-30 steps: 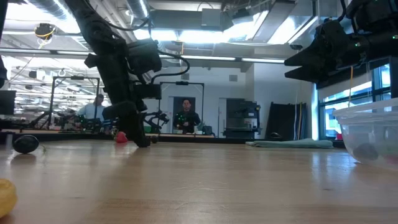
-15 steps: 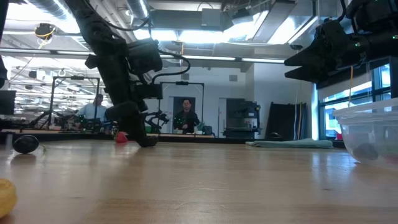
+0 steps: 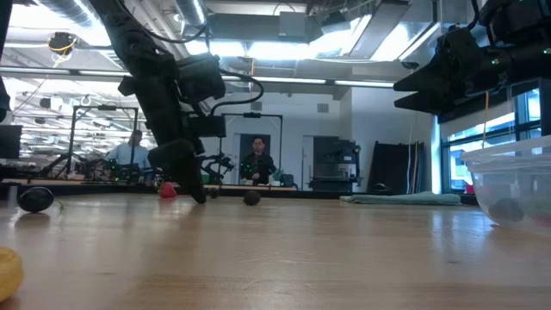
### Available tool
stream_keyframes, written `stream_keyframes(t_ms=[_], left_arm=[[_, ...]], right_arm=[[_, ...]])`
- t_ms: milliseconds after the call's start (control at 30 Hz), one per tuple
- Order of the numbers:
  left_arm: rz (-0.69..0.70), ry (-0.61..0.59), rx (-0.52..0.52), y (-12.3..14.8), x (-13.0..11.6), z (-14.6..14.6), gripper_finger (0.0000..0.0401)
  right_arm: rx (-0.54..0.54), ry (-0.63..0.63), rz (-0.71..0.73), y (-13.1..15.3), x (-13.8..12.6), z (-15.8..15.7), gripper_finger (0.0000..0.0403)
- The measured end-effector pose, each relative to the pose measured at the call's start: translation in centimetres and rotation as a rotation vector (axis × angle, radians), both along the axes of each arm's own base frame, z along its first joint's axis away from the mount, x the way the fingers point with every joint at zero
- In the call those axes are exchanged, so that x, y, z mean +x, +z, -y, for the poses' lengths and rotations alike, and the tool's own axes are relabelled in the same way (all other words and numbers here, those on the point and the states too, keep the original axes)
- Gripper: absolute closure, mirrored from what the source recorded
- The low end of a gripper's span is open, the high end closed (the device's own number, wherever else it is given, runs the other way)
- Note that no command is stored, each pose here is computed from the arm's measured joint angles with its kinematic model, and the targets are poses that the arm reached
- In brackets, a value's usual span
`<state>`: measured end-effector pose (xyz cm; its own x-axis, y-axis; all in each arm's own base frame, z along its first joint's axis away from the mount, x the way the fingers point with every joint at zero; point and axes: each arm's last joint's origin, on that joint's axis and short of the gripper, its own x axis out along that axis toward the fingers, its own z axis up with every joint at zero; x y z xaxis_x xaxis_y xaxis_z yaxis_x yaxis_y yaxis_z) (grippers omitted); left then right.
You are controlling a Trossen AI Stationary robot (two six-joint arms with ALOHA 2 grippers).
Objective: Pick and placing Produce into tupperware
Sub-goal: Put the blackberry into the container
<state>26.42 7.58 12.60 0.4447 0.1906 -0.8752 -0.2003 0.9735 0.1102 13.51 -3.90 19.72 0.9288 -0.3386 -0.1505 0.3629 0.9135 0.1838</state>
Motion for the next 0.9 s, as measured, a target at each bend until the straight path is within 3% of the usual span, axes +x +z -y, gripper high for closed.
stream_keyframes(t_ms=[100,267,567,900], left_arm=[[0.006,0.022,-0.015,0.00,-0.03,-0.09,0.0394],[0.012,0.085,-0.018,0.02,-0.05,-0.16,0.0349],[-0.001,0.069,0.031,0.07,0.06,0.21,0.0283],[-0.010,0.103,0.094,0.18,0.09,0.25,0.0140]], right_arm=[[0.000,0.000,0.000,0.00,0.00,0.00,0.0116],[0.000,0.000,0.000,0.00,0.00,0.00,0.0116],[0.001,0.000,-0.002,-0.02,0.00,0.00,0.0116],[-0.001,0.001,-0.008,-0.07,-0.01,-0.01,0.0116]])
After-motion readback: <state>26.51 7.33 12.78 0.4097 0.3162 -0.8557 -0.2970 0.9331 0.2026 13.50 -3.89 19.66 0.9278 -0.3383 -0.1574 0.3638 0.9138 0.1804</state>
